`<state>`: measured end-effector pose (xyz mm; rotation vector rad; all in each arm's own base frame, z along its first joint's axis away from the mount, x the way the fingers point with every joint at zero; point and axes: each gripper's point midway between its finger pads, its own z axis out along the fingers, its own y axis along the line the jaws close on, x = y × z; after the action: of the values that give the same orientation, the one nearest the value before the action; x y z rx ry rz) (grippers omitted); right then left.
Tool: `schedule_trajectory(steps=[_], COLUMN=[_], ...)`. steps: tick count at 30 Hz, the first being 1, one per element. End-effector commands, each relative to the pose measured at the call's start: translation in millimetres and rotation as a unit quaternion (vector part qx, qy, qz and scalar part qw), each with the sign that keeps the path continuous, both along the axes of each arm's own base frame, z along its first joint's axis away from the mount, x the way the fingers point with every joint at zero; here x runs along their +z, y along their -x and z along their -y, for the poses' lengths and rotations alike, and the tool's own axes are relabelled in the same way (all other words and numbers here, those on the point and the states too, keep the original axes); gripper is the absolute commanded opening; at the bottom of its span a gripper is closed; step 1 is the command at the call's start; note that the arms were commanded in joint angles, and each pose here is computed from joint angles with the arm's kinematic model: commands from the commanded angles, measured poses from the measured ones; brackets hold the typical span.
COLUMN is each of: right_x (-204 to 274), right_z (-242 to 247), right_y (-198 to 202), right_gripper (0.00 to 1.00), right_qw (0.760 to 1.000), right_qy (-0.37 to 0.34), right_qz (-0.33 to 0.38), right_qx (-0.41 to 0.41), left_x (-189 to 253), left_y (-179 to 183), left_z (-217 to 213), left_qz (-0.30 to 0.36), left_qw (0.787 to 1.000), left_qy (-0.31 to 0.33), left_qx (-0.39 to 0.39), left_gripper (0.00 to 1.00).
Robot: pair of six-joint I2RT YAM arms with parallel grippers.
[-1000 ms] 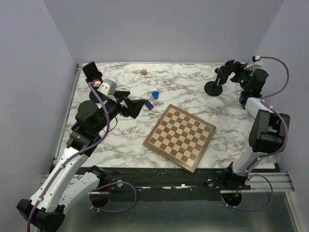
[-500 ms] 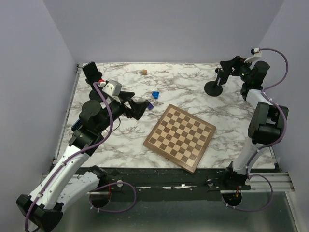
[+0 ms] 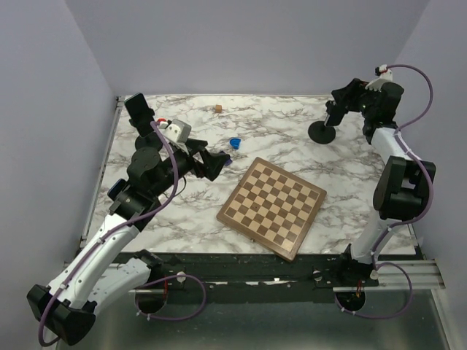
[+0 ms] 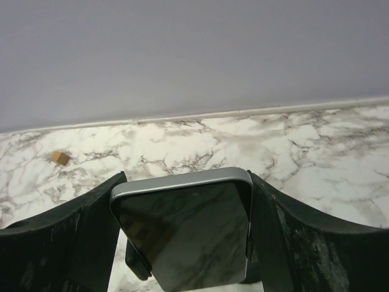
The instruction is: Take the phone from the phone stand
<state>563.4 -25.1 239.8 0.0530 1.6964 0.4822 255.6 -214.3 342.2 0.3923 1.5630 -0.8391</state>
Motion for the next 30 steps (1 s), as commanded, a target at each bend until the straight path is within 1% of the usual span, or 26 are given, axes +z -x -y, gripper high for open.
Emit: schedule_trajectory(steps=[1,2,5,7,10,12,14,16,17,19,20,23,26,28,30], right_x=[-4.8,-6.5,-9.3,-21.8,-29.1,-29.0,-24.1,-18.1,-16.0,-14.8,-14.4,-15.9,-10.2,-4.6,-3.7], right_z=[13.1,14.9,13.8,12.6,15.4,15.5,12.9,8.2,5.0,1.6,0.2,-8.5,-20.4,-23.0,-22.0], right_y=[16.0,21.1,33.9,45.6,58.9,68.1,75.2,80.3,81.4,82.7,82.7,80.8,80.2,80.1,80.9], right_gripper=[0.21,0.17,0.11,0.08,0.02,0.01,0.01,0.01,0.01,0.01,0.01,0.01,0.01,0.01,0.01], right_qw=[0.989,0.985,0.979,0.971,0.96,0.956,0.957,0.961,0.963,0.964,0.965,0.967,0.972,0.973,0.971], right_qy=[0.005,0.001,-0.007,0.008,0.031,0.038,0.042,0.049,0.054,0.07,0.074,0.072,0.054,0.047,0.051], right_qz=[-0.093,-0.105,-0.118,-0.148,-0.174,-0.182,-0.181,-0.18,-0.18,-0.188,-0.192,-0.202,-0.202,-0.2,-0.208], right_qx=[-0.119,-0.136,-0.163,-0.185,-0.219,-0.227,-0.221,-0.205,-0.192,-0.173,-0.165,-0.139,-0.111,-0.106,-0.108], left_x=[-4.8,-6.8,-18.1,-23.3,-35.2,-45.9,-56.9,-63.3,-64.9,-66.6,-60.9,-51.3,-36.6,-29.1,-26.6], left_y=[1.2,0.3,-1.5,-2.1,-4.3,-5.8,-5.1,-3.7,-1.5,-0.1,-0.8,-11.8,-20.3,-26.2,-32.4], left_z=[8.7,9.7,11.6,14.4,20.9,28.4,40.2,54.6,63.2,81.6,90.3,110.3,131.4,145.0,159.1], left_qz=[-0.005,-0.007,-0.023,-0.026,-0.032,-0.045,-0.065,-0.095,-0.107,-0.133,-0.134,-0.143,-0.126,-0.12,-0.119], left_qw=[1.0,1.0,0.999,0.999,0.998,0.997,0.994,0.991,0.989,0.983,0.982,0.98,0.982,0.982,0.981], left_qy=[-0.005,-0.007,-0.022,-0.029,-0.047,-0.065,-0.075,-0.065,-0.055,-0.032,-0.018,0.007,0.02,0.025,0.029], left_qx=[-0.017,-0.017,-0.015,-0.016,-0.019,-0.026,-0.045,-0.069,-0.087,-0.12,-0.133,-0.138,-0.142,-0.147,-0.154], left_gripper=[0.98,0.98,0.97,0.97,0.97,0.96,0.96,0.96,0.98,0.99,0.99,0.98,0.93,0.87,0.79])
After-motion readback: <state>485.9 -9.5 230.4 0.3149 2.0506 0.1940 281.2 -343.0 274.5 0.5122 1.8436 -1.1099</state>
